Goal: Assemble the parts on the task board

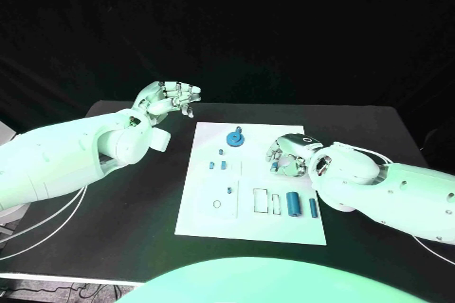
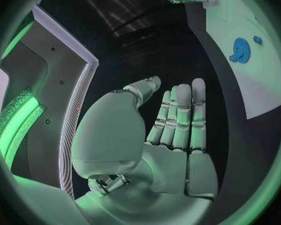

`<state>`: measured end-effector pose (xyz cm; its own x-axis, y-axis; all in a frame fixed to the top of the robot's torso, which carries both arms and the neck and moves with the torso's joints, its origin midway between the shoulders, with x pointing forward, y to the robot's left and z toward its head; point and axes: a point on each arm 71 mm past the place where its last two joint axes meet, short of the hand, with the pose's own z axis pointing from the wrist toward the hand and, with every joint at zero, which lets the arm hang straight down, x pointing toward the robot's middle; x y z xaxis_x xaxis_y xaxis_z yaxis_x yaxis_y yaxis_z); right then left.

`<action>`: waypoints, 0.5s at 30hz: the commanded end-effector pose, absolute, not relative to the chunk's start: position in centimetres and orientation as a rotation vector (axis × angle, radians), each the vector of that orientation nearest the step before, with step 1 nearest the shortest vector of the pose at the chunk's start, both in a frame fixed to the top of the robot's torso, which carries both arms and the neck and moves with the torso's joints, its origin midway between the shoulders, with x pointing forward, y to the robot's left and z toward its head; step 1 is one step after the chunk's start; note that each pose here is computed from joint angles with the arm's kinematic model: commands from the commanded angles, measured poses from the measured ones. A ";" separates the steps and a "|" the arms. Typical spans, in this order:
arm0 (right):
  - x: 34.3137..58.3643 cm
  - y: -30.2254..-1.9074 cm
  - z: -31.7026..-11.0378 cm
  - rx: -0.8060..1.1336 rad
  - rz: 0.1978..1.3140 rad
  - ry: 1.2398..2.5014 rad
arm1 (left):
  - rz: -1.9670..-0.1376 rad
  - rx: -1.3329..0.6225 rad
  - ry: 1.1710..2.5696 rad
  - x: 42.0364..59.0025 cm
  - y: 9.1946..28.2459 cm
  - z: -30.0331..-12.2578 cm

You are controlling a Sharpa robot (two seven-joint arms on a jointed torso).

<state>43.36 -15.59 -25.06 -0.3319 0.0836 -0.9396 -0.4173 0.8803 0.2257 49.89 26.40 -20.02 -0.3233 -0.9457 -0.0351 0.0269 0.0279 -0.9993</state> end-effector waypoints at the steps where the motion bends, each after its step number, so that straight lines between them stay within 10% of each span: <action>1: 43.3 -15.4 -25.2 -0.275 0.516 1.843 | -1.449 -0.985 1.446 49.9 26.3 -19.9; 15: 43.2 -15.5 -25.3 -0.287 0.504 1.832 | -1.446 -0.987 1.450 49.9 26.3 -19.9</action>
<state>43.27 -15.57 -25.28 -0.3262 0.0713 -0.9426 -0.4227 0.8809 0.2129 49.89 26.50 -20.03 -0.3217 -0.9462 -0.0359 0.0247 0.0295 -0.9993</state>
